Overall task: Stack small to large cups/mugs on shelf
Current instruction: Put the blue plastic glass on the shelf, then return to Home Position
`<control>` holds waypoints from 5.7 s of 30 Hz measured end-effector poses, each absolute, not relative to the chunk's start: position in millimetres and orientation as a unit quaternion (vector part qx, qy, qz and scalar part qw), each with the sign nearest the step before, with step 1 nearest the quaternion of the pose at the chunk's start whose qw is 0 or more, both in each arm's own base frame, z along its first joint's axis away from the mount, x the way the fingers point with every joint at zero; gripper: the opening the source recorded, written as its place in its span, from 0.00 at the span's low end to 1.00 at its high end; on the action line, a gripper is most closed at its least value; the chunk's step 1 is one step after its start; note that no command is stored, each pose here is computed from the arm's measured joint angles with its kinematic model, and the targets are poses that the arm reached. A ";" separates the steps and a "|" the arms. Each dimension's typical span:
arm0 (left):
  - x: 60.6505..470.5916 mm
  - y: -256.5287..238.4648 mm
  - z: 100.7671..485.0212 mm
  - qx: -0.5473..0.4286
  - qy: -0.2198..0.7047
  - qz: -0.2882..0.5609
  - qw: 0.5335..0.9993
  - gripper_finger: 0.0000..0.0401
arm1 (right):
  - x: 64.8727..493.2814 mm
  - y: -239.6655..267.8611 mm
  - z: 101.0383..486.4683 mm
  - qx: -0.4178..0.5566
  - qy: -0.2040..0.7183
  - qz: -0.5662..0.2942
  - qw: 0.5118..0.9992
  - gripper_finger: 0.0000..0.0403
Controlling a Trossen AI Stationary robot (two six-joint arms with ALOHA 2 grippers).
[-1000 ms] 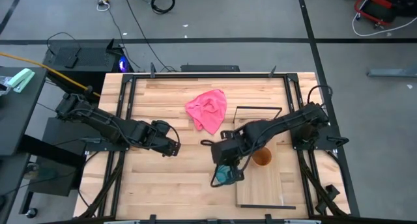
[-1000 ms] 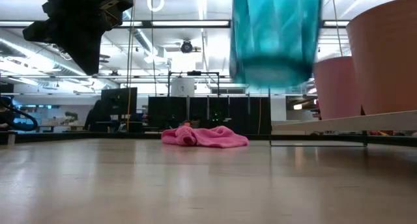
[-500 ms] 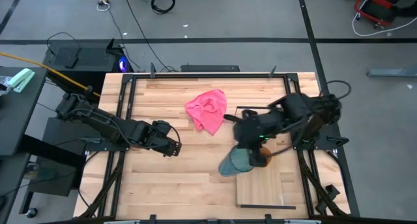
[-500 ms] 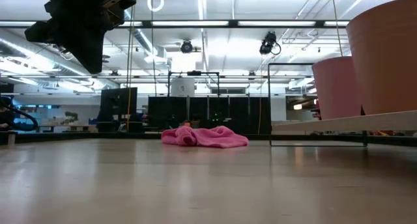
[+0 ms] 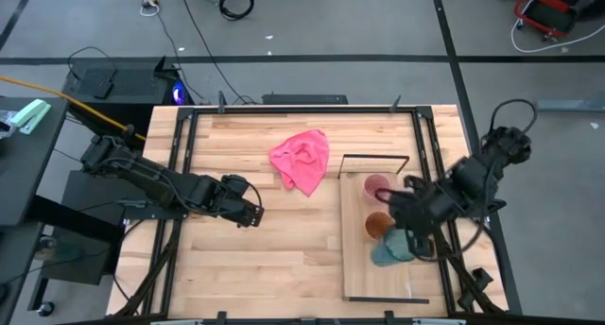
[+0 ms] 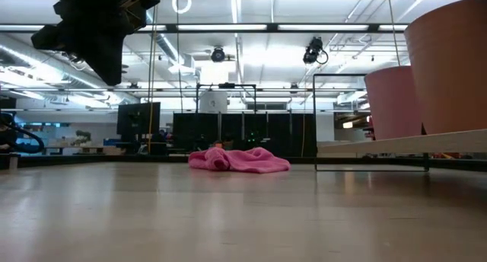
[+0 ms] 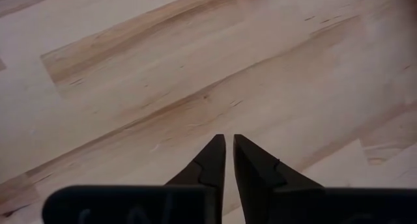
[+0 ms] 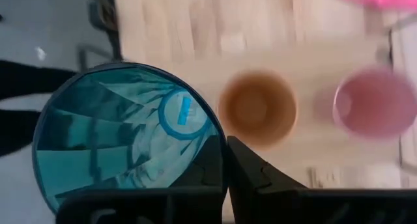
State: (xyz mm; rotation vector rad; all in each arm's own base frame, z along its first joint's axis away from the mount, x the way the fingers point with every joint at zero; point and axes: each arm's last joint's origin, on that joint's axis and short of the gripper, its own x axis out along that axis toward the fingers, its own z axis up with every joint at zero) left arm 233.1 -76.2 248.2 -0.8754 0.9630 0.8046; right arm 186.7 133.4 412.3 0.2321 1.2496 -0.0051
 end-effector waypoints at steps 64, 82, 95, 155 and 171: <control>233.7 -76.3 248.4 -0.402 0.432 0.365 0.720 0.06 | 210.1 208.2 316.4 0.000 0.633 0.001 0.774 0.02; 234.0 -76.4 248.5 -0.403 0.431 0.364 0.720 0.07 | 216.4 211.2 317.2 0.007 0.614 0.024 0.789 0.12; 234.4 -76.6 248.6 -0.405 0.429 0.363 0.721 0.05 | 221.0 205.9 317.0 0.011 0.615 0.015 0.788 0.13; 283.9 -116.4 305.3 -0.265 0.178 0.014 0.948 0.06 | 68.8 70.0 485.9 0.186 0.102 0.225 0.951 0.13; 203.2 -68.3 400.6 -0.130 -0.028 0.013 0.991 0.08 | 61.6 78.5 434.6 0.191 -0.137 0.478 0.847 0.13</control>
